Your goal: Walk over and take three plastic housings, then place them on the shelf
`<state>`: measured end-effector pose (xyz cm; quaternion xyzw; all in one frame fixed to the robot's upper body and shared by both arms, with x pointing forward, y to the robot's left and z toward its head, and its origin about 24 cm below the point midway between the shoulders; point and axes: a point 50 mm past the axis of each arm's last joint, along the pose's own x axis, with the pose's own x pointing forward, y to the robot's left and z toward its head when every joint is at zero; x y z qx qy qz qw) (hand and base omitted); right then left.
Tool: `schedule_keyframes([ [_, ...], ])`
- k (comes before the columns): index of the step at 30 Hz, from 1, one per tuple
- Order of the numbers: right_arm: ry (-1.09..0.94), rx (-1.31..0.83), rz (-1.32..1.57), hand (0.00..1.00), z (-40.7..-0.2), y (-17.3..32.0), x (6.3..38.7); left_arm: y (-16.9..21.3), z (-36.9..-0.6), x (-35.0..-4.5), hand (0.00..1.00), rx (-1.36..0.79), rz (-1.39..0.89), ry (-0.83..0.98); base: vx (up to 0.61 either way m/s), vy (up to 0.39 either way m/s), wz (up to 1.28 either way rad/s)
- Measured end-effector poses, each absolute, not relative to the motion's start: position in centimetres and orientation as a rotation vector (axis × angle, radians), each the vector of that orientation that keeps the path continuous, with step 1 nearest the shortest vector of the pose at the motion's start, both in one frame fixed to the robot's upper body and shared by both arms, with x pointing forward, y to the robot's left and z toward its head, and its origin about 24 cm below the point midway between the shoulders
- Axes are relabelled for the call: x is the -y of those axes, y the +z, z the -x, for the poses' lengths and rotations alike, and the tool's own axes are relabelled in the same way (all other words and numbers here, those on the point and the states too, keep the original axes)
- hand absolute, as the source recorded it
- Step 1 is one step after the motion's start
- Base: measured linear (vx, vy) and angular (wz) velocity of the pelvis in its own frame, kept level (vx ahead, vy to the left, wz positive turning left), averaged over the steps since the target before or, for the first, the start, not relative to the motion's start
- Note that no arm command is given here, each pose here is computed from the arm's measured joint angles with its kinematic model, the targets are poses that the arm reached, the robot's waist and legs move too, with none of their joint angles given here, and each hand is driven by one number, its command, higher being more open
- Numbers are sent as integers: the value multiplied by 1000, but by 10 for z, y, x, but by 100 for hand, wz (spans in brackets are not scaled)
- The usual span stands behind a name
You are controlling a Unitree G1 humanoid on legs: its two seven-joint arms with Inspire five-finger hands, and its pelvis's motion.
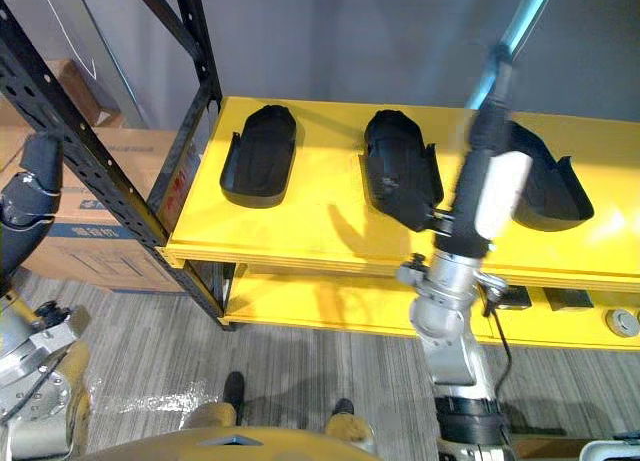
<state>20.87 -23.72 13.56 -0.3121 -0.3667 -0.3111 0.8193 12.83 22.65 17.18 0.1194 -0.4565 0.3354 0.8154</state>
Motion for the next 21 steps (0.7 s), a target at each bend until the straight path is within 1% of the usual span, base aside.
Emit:
schedule_keyframes([
  [1, -782, 749, 661, 100, -197, 132, 255, 169, -119, -241, 100, 940, -309, 824, 0, 0, 0],
  [2, -800, 742, 656, 100, -195, 132, 258, 168, -118, -243, 100, 934, -317, 843, 6, -22, -4],
  [3, -905, 690, 630, 100, -182, 126, 274, 163, -107, -259, 100, 895, -361, 963, 27, -20, -9],
  [4, -973, 640, 595, 100, -170, 120, 286, 158, -100, -271, 100, 857, -368, 1037, 32, -21, -14],
  [6, -1007, 557, 512, 100, -158, 110, 297, 146, -94, -287, 100, 772, -342, 1112, 36, -22, -23],
  [7, -1009, 445, 422, 100, -146, 94, 306, 127, -93, -302, 100, 621, -301, 1131, 40, -22, -26],
  [8, -1002, 398, 394, 100, -142, 87, 308, 116, -93, -307, 100, 549, -270, 1123, 41, -15, -33],
  [9, -973, 322, 347, 100, -136, 75, 309, 97, -93, -314, 100, 426, -209, 1098, 33, -3, -41],
  [10, -922, 211, 299, 100, -131, 58, 307, 68, -91, -320, 100, 255, -131, 1058, 25, 2, -43],
  [11, -894, 149, 277, 100, -128, 48, 305, 53, -89, -322, 100, 163, -90, 1032, 5, -4, -44],
  [13, -777, -114, 208, 100, -120, 2, 298, -12, -76, -320, 100, -194, 32, 945, -13, -12, -30],
  [14, -754, -182, 191, 100, -118, -10, 296, -29, -72, -316, 100, -277, 68, 924, -13, -6, -23],
  [15, -727, -309, 135, 100, -110, -35, 293, -59, -62, -306, 100, -422, 132, 895, -9, 0, -18],
  [16, -716, -376, 112, 100, -105, -47, 291, -72, -57, -301, 100, -486, 171, 882, 1, 8, -9],
  [18, -685, -639, 24, 100, -79, -92, 284, -108, -39, -281, 100, -680, 318, 821, 20, 12, 7],
  [19, -685, -693, -21, 100, -71, -101, 283, -115, -33, -276, 100, -715, 365, 810, 40, 15, 1],
  [21, -708, -851, -173, 100, -42, -127, 279, -138, -16, -258, 100, -849, 535, 783, 49, 24, 2],
])
